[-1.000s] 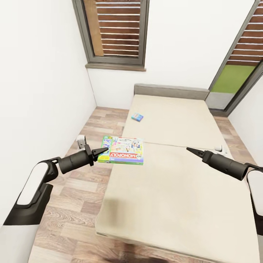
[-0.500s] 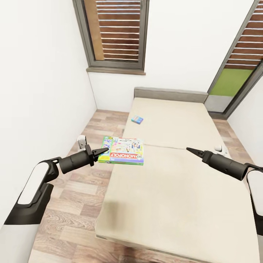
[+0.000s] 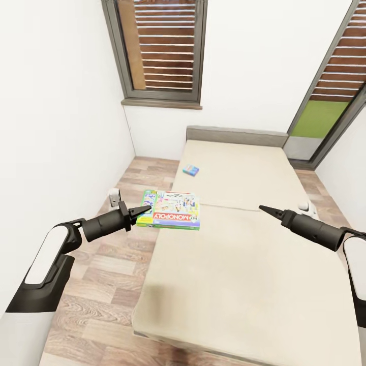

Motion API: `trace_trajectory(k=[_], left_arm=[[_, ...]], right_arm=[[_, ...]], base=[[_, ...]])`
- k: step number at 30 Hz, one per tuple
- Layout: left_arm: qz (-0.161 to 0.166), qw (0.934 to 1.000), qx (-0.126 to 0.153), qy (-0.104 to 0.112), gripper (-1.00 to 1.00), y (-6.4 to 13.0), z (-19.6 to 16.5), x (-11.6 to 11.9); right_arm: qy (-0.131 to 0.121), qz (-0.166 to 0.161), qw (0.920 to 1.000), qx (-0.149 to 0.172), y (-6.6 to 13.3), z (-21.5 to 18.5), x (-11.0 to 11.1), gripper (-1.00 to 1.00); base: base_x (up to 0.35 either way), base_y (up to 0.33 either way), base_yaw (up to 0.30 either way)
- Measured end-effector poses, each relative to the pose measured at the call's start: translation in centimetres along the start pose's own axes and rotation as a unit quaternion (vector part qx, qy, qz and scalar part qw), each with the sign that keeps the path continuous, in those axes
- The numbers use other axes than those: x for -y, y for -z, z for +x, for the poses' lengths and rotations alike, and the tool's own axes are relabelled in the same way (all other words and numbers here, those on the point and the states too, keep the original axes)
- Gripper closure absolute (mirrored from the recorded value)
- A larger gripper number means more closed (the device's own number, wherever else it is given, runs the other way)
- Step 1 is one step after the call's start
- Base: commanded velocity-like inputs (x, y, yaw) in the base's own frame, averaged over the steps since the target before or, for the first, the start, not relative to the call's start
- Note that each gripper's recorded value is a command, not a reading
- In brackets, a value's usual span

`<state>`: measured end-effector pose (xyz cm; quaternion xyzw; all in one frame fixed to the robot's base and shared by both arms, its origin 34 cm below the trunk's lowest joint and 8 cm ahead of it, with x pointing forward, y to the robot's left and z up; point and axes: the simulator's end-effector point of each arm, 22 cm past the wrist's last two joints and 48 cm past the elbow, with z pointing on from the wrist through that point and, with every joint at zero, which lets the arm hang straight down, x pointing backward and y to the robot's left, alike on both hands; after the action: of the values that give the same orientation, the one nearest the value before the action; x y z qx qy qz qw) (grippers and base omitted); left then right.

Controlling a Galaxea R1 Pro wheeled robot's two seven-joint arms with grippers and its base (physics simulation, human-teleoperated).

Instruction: Put all the toys in the child's room - the three board games (two on the bed and one on the table), the two jigsaw puzzles on the table, and the tennis ball on the table - inside the toy box on the table in the child's room.

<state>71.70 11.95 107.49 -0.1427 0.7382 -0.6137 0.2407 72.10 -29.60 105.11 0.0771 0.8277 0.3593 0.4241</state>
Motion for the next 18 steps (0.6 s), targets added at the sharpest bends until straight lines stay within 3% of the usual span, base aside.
trace_trajectory(k=[18], left_arm=[[0.008,0.9999,0.003,-0.012,1.0,0.3,-0.1,1.8]], right_arm=[[0.008,-0.007,0.9999,0.011,0.8,-1.0,-1.3,-1.0]], base=[[0.0,0.0,0.0]])
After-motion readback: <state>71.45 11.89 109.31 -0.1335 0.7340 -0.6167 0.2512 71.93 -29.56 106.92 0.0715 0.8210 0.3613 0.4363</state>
